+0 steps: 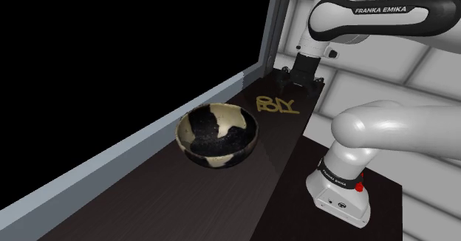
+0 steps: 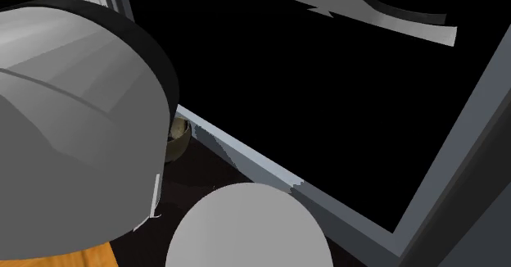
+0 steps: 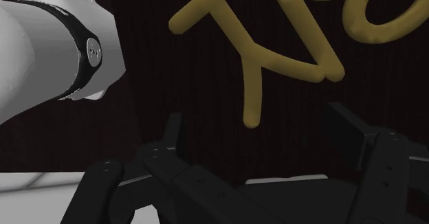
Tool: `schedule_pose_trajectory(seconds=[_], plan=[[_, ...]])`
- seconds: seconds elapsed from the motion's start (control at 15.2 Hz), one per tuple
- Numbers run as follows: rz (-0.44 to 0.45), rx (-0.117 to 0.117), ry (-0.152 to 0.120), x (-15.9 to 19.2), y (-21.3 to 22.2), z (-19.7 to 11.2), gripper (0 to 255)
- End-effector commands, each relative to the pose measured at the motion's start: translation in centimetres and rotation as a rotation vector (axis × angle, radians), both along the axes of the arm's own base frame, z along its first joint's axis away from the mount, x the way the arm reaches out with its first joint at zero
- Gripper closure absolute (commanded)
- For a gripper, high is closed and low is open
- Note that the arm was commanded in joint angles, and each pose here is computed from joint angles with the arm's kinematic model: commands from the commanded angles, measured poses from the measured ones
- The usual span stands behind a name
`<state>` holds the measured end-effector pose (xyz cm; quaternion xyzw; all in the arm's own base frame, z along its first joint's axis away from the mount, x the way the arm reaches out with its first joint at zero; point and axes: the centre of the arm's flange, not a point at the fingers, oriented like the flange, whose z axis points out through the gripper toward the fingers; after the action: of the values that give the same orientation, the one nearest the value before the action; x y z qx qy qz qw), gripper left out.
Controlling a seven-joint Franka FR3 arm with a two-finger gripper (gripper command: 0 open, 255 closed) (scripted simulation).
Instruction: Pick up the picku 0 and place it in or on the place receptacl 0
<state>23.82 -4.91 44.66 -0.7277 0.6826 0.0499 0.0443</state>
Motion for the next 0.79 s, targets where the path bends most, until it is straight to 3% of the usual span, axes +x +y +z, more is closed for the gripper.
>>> schedule_pose_trajectory(seconds=[0.0,0.46,0.73], plan=[[0.0,0.0,0.0,0.0,0.0,0.0,255],[0.0,0.0,0.0,0.0,0.2,-0.3,255],[0.0,0.0,0.0,0.0,0.0,1.0,255]])
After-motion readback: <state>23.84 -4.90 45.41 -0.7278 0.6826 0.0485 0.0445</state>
